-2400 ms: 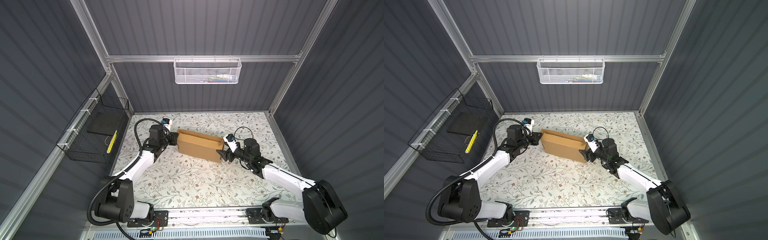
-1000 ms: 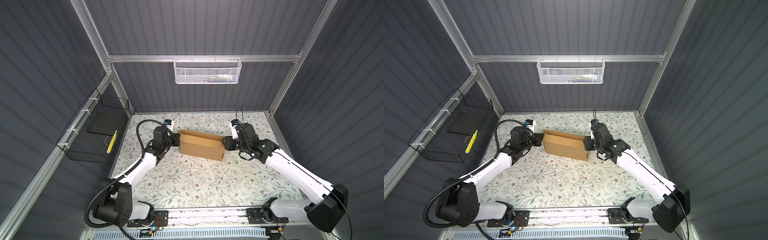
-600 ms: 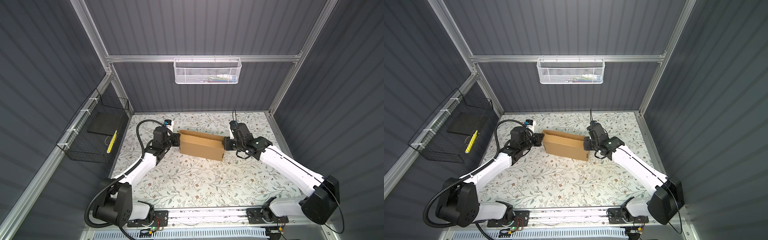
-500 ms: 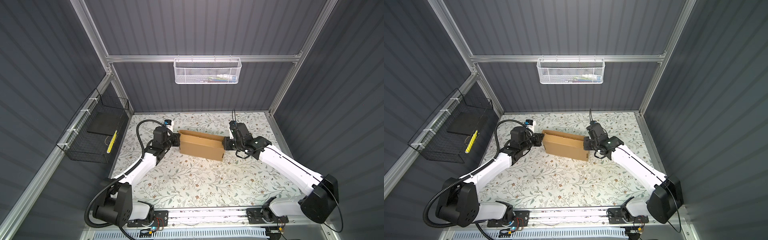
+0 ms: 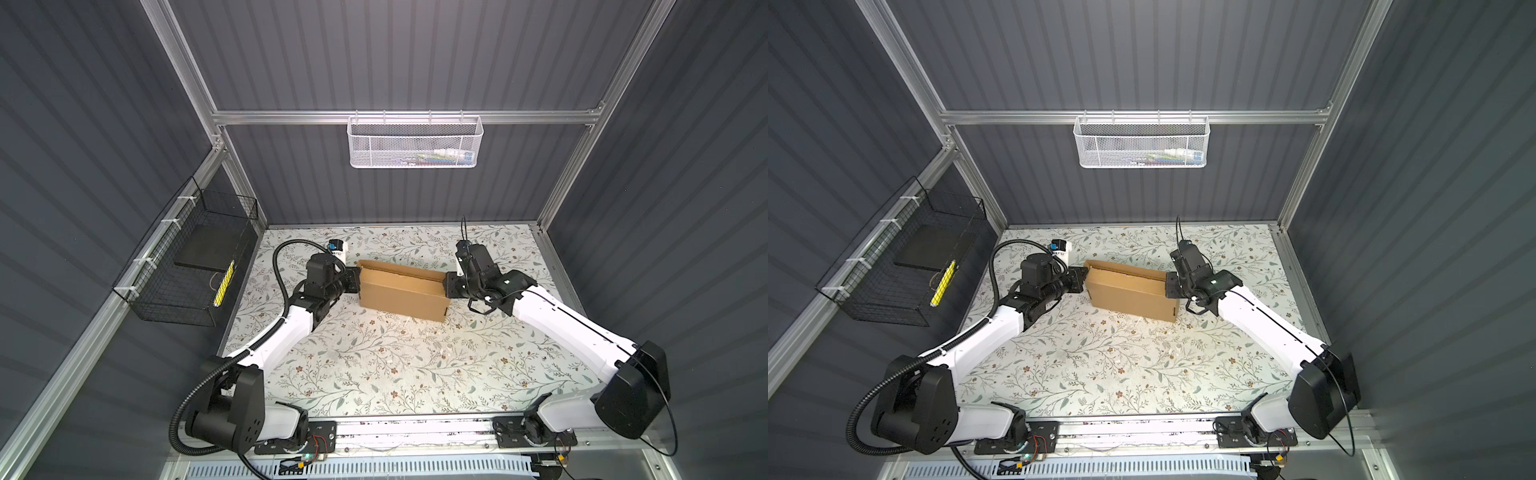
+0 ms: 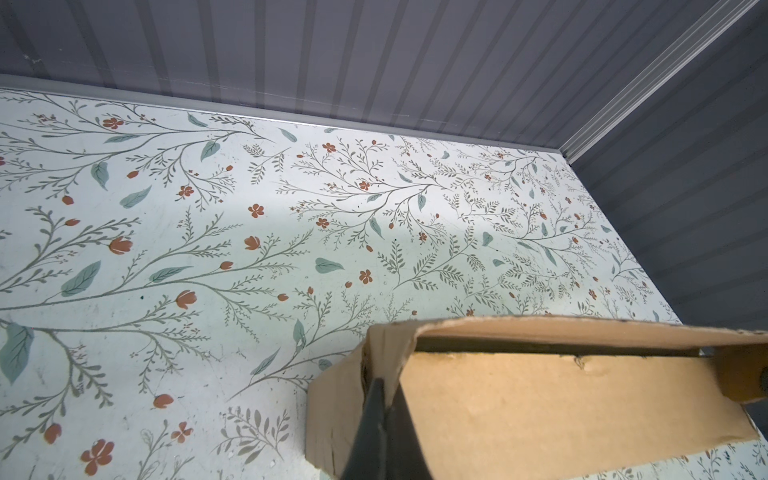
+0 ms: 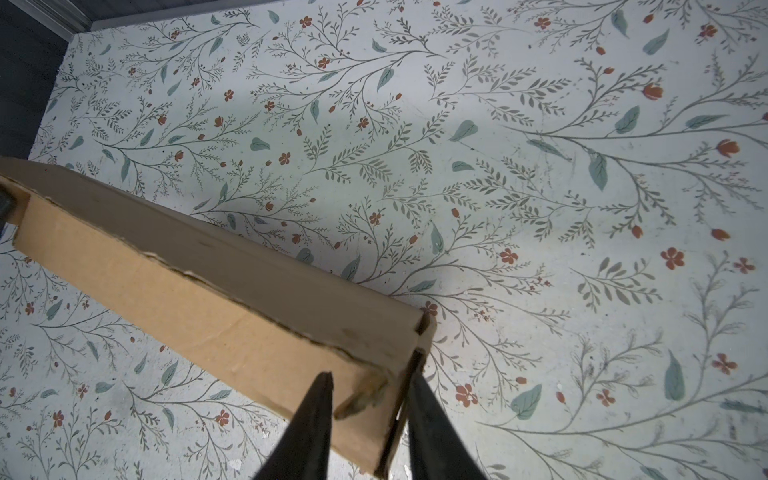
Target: Fold the paper box
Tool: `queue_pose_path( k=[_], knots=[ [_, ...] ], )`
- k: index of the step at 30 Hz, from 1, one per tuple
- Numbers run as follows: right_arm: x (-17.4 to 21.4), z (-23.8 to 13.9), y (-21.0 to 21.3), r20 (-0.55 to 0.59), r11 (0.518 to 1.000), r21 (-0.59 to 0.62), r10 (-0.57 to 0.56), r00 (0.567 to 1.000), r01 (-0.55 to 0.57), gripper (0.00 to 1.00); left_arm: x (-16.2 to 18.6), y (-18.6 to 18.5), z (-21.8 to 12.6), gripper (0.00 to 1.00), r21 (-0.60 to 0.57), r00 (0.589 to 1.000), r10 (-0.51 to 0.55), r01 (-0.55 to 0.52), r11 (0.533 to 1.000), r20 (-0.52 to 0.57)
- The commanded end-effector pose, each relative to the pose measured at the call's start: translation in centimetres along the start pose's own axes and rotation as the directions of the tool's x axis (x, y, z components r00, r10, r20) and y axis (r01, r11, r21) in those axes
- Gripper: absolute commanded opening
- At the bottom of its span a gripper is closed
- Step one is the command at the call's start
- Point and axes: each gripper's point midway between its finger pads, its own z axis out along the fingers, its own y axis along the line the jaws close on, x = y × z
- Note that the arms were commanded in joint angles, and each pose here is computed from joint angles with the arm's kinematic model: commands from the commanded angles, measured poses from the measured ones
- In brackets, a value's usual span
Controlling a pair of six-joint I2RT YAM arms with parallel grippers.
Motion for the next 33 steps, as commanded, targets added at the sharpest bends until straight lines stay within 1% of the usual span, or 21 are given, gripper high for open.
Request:
queue_pose_path(
  k=[1, 10, 33],
  knots=[
    [-0.8, -0.2, -0.2, 0.022, 1.0, 0.011, 0.016, 1.0, -0.016, 0.31, 3.6, 0.6, 0.6, 0.0, -0.01, 0.994, -0.025, 0.024, 1.0, -0.108],
    [-0.6, -0.2, -0.7, 0.017, 1.0, 0.021, 0.017, 1.0, -0.017, 0.25, 3.8, 0.7, 0.6, 0.0, -0.011, 0.993, -0.029, 0.028, 1.0, -0.111],
    [-0.2, -0.6, -1.3, 0.011, 0.999, 0.032, 0.008, 1.0, -0.009, 0.14, 4.2, 0.8, 1.2, 0.0, -0.006, 0.992, -0.039, 0.038, 0.999, -0.122]
  ],
)
